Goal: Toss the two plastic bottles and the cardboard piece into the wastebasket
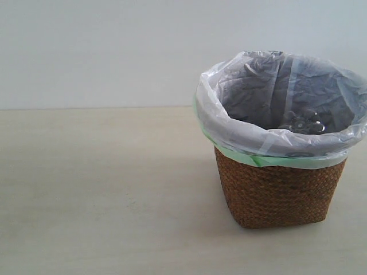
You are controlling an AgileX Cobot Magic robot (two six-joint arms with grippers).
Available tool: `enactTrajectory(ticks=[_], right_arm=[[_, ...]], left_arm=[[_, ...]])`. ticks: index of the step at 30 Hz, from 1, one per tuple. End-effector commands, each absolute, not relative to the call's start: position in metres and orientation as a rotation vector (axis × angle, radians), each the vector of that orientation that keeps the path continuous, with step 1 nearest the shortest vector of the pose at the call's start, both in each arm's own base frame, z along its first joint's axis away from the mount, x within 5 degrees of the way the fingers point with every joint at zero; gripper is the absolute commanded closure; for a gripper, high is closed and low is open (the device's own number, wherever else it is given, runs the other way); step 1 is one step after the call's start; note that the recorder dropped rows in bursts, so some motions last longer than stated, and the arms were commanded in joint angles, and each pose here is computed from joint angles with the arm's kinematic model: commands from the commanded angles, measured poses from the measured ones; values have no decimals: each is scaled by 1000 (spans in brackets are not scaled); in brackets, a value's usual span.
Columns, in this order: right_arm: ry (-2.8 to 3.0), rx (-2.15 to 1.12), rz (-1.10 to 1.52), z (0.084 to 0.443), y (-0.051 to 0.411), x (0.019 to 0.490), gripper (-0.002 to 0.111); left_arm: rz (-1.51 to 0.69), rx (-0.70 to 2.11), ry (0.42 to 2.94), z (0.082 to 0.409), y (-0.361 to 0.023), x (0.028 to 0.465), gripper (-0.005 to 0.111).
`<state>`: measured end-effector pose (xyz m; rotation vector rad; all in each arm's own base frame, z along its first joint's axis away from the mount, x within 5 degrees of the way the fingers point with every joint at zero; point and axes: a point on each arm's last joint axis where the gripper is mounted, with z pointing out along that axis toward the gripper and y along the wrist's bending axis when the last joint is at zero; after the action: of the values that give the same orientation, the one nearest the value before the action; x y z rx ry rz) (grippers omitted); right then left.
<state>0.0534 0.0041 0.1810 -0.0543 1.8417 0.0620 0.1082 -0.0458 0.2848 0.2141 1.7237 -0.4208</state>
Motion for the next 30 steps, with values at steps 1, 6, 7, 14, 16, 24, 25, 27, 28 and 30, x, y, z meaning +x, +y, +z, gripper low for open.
enactTrajectory(ticks=[1, 6, 7, 14, 16, 24, 25, 27, 28, 30], right_arm=[[1826, -50, 57, 182, 4, 53, 108], [1826, -50, 57, 182, 4, 53, 108], [1826, -50, 57, 182, 4, 53, 108], [1826, -50, 57, 182, 4, 53, 108], [1826, -50, 57, 182, 4, 53, 108], [1824, -50, 57, 182, 4, 53, 108], [1824, -50, 57, 182, 4, 53, 108], [1824, -50, 57, 182, 4, 53, 108], [1824, -50, 57, 182, 4, 53, 108], [1824, -50, 57, 182, 4, 53, 108]], left_arm=[[-419, 197, 1716, 284, -44, 108, 103], [-420, 201, 1714, 282, -44, 107, 103], [-426, 206, 1705, 282, -44, 105, 103], [-386, 226, 1619, 283, -36, 88, 103], [-283, 287, 1574, 283, -32, 83, 103], [-47, 206, 1481, 267, -11, 64, 103], [-24, 184, 1472, 264, -9, 61, 103], [17, 145, 1456, 259, -6, 57, 103], [32, 132, 1451, 256, -4, 56, 103], [64, 103, 1444, 250, -2, 53, 103]])
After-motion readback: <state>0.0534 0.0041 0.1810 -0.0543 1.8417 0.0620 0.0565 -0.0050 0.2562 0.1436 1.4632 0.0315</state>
